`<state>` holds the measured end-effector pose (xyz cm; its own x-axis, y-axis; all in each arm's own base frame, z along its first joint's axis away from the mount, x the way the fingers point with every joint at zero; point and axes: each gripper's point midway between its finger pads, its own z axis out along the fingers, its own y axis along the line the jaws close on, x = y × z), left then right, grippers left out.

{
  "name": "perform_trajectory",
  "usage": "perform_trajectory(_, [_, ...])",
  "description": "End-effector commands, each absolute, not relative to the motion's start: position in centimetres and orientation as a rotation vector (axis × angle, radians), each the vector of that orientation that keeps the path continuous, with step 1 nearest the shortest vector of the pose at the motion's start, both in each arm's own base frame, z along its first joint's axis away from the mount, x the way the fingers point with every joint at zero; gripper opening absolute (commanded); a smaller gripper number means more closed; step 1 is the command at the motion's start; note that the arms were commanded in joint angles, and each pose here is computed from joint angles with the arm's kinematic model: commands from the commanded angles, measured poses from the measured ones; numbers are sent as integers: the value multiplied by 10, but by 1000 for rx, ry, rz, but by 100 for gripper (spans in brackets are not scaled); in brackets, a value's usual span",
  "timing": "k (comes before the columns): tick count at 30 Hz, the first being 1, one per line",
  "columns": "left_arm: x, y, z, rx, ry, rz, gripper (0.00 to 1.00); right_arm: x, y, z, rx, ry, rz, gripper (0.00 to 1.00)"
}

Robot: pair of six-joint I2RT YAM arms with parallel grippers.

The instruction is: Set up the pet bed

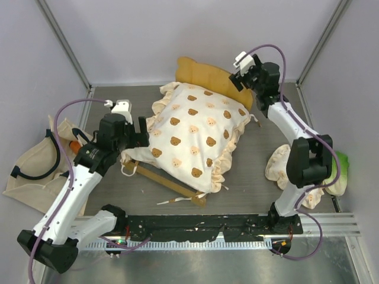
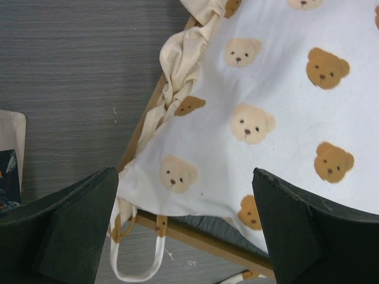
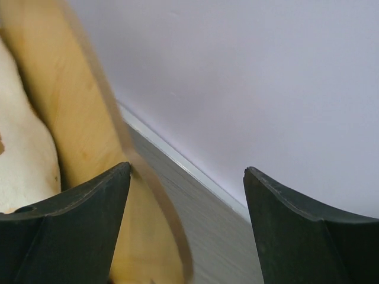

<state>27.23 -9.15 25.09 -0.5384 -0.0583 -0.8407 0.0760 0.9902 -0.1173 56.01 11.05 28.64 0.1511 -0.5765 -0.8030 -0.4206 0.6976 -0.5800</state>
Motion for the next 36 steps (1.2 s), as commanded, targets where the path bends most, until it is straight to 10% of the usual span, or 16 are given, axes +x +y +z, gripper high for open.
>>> perform_trajectory(1, [301,-95,252,-19,2126,-261,100,487,49,471,-287,1147,-198,82])
perform_trajectory(8, [352,-67,236,-254,2153,-436,100,379,17,418,244,1439,104,83])
perform_trajectory(16, [379,-63,182,-316,2297,-469,100,294,28,183,803,2036,265,84])
perform_trajectory(36, [360,3,96,-518,2484,-78,100,335,64,80,771,2350,307,88])
